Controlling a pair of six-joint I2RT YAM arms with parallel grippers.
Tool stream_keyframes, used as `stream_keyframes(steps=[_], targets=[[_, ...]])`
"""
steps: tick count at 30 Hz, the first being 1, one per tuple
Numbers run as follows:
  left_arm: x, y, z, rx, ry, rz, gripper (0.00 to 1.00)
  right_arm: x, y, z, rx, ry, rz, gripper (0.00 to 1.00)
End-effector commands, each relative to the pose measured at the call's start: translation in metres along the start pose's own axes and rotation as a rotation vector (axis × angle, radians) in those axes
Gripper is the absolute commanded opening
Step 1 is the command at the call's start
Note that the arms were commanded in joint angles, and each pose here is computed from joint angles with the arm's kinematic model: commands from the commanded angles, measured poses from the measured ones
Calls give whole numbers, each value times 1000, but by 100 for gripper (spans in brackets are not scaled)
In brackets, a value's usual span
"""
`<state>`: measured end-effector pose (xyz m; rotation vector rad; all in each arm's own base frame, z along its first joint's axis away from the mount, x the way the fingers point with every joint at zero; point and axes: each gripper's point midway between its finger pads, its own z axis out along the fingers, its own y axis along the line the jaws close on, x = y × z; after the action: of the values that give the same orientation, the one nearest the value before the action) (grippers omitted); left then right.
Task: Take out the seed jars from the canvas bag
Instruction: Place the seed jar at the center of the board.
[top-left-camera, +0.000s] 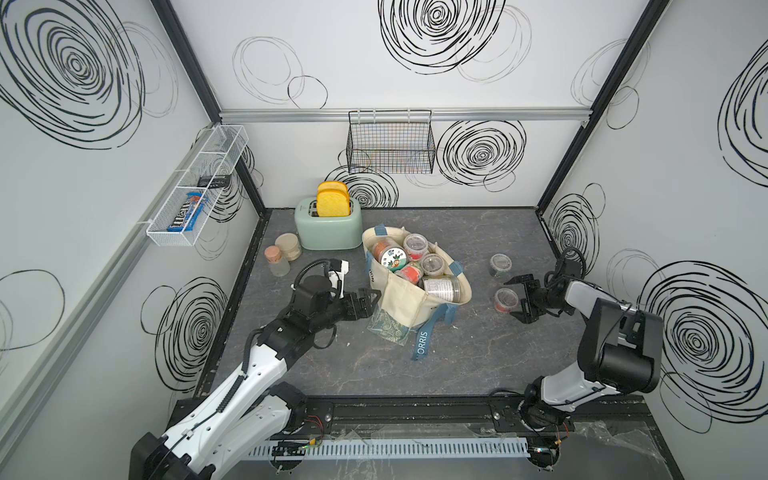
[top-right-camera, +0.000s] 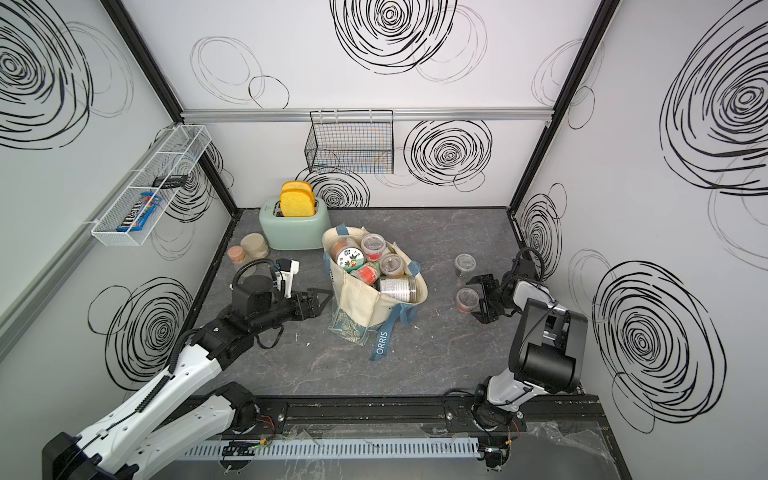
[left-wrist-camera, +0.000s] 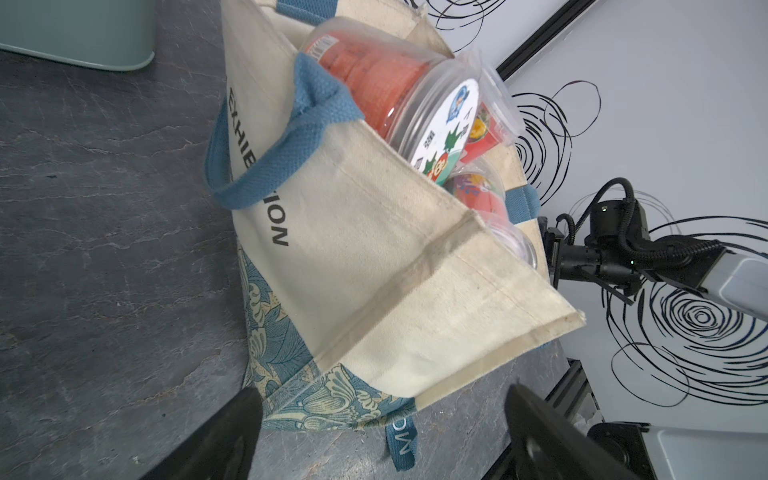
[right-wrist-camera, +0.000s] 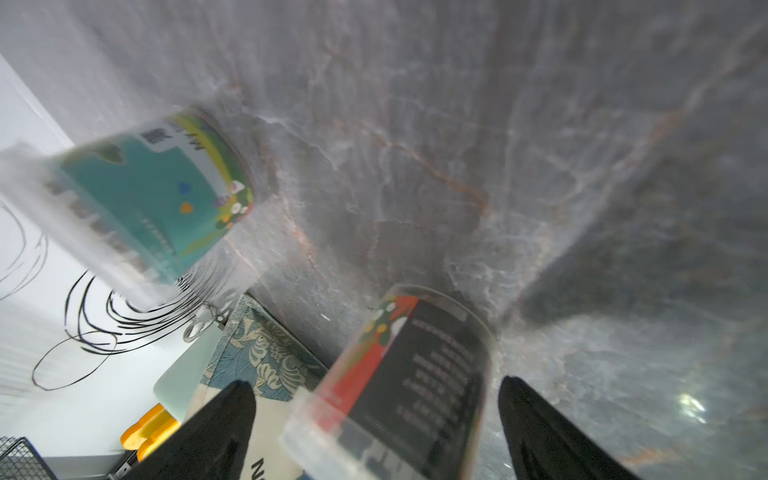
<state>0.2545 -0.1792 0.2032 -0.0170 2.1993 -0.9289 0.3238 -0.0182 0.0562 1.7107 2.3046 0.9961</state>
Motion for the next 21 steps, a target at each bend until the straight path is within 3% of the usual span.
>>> stream_keyframes(steps=[1,9,17,19,21], targets=[[-8,-5,3,15,-32,-4,96,-1,13,-12,-28,-6,-41,99],[-5,-3,7,-5,-19,6,96,12,-14,-22,17,-62,-139,97],[-2,2,10,-28,-5,12,96,31,-24,-44,88,-201,-389,99],[-1,4,11,-33,-4,12,96,40,-12,-53,59,-266,-482,94],[0,5,12,-38,1,12,96,51,-1,-57,10,-308,-565,81]])
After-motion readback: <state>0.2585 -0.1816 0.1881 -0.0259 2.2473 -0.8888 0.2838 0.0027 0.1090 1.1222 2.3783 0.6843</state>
